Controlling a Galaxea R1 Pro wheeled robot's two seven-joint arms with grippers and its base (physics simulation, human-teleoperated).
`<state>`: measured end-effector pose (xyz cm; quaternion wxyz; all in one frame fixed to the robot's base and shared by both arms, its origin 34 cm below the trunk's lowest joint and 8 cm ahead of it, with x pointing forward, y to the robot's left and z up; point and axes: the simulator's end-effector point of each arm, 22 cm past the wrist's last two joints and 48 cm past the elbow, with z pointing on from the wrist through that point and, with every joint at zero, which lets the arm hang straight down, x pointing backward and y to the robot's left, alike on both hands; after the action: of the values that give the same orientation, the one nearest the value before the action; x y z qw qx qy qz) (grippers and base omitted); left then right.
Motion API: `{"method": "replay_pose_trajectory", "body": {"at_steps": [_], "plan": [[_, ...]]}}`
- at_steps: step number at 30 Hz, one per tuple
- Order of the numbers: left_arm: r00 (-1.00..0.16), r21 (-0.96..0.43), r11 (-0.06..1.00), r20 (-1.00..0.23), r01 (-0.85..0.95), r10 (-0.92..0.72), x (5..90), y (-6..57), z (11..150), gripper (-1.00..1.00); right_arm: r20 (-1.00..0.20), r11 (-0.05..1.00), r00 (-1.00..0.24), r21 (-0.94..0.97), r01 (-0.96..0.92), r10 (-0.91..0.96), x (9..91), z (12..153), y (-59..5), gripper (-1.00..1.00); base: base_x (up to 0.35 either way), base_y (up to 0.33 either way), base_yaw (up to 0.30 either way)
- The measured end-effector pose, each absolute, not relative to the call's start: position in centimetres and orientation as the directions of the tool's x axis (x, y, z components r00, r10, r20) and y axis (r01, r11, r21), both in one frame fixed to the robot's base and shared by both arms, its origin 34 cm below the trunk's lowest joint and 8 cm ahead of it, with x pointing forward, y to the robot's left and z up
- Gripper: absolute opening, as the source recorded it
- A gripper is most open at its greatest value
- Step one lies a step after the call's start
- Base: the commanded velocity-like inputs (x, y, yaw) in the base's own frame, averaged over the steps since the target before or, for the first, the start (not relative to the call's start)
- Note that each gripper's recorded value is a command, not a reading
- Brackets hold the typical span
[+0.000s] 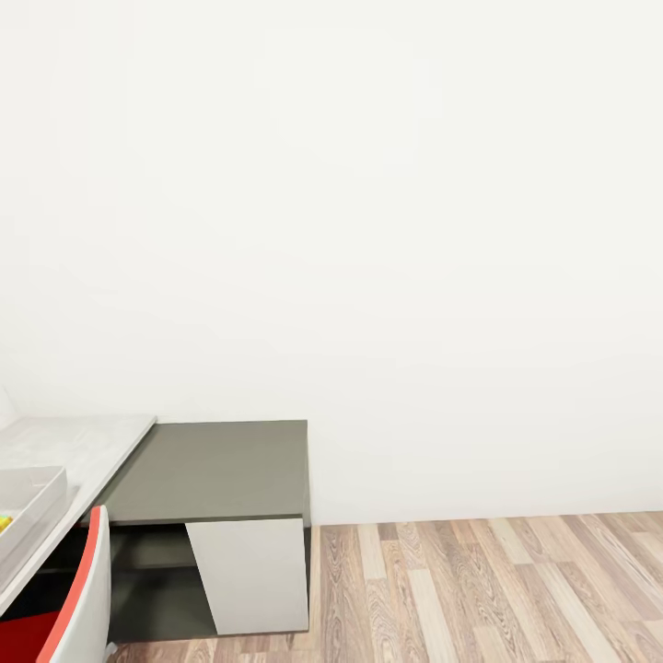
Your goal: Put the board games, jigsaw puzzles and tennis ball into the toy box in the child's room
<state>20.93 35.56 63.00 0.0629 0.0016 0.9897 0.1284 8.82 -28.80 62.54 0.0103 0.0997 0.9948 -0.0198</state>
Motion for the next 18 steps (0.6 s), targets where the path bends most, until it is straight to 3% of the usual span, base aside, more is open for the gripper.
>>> {"method": "replay_pose_trajectory", "body": {"at_steps": [18], "plan": [[-0.989, 0.227, 0.974, -0.147, -0.013, 0.021, 21.5, 33.5, 62.8, 1.00, 0.009, 0.979, -0.979, -0.035, 0.202, 0.202, 7.2, 62.4, -28.3, 1.00, 0.000, 0.000, 0.000]]}}
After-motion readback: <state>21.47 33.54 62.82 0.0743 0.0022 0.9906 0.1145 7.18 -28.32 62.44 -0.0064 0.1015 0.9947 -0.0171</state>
